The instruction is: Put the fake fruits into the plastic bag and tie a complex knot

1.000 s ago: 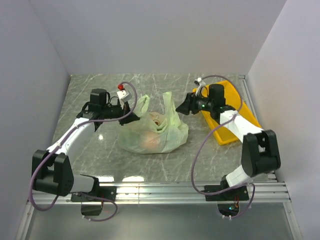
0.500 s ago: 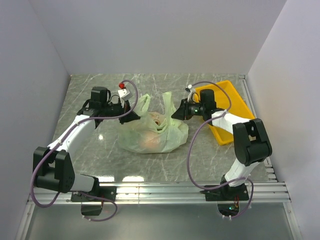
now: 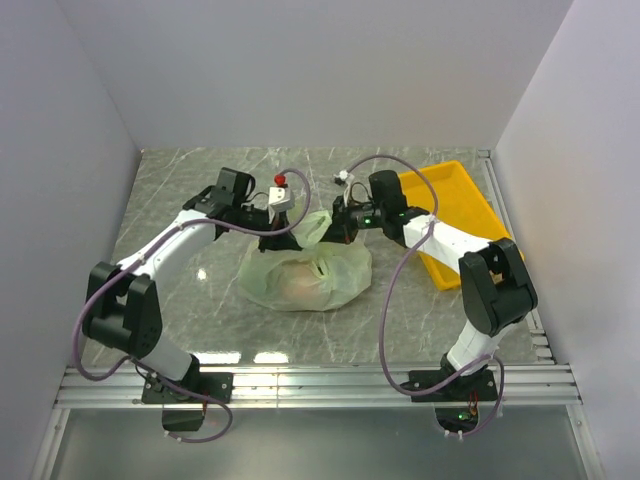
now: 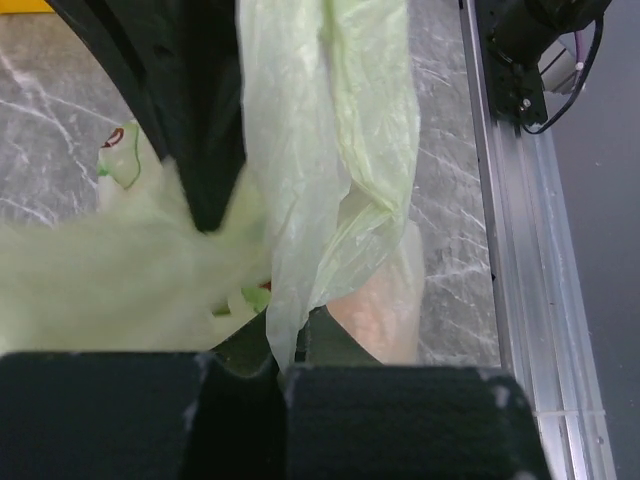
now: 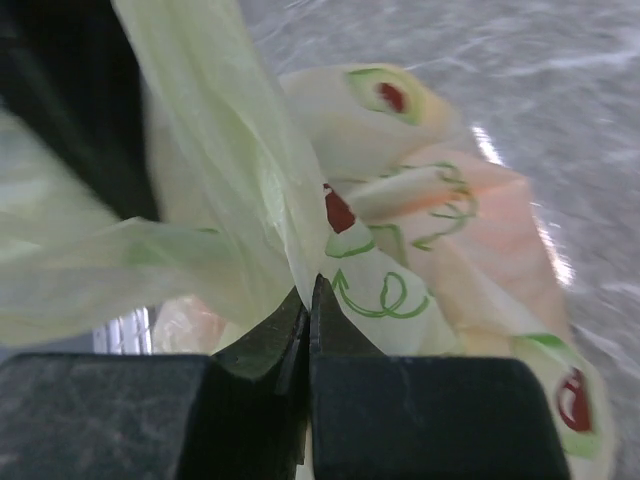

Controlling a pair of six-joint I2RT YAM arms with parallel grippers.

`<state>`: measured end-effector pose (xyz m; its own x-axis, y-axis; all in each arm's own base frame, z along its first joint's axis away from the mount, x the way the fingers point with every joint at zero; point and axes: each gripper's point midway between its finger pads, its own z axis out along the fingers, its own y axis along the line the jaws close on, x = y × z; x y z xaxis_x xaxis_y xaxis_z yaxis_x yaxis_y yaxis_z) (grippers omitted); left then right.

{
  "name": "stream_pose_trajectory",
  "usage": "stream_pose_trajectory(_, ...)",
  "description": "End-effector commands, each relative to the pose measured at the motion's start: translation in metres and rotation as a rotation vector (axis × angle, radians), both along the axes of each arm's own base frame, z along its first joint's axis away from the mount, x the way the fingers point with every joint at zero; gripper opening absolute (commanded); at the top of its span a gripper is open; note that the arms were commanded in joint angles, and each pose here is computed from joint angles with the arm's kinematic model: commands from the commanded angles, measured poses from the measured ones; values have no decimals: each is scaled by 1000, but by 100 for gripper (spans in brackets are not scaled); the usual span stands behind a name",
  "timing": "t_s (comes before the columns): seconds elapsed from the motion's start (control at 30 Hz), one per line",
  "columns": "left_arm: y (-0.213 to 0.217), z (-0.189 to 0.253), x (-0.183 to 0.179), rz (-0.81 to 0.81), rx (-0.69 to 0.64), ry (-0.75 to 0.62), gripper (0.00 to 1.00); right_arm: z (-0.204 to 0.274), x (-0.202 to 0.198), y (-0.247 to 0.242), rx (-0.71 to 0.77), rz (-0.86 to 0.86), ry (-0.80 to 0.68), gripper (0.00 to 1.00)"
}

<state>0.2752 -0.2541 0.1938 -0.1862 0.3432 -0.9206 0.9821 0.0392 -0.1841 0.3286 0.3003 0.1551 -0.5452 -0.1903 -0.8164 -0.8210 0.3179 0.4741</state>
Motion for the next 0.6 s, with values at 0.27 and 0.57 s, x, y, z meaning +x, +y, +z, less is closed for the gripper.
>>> stream_pose_trajectory(0.27,-11,-10,16,-41,6,-39,0,40,-42,6,56,225,-110,28)
stream_pose_trajectory(0.57,-18,-10,32,24,-19,1,1,55,-47,15,124,258,-116,68)
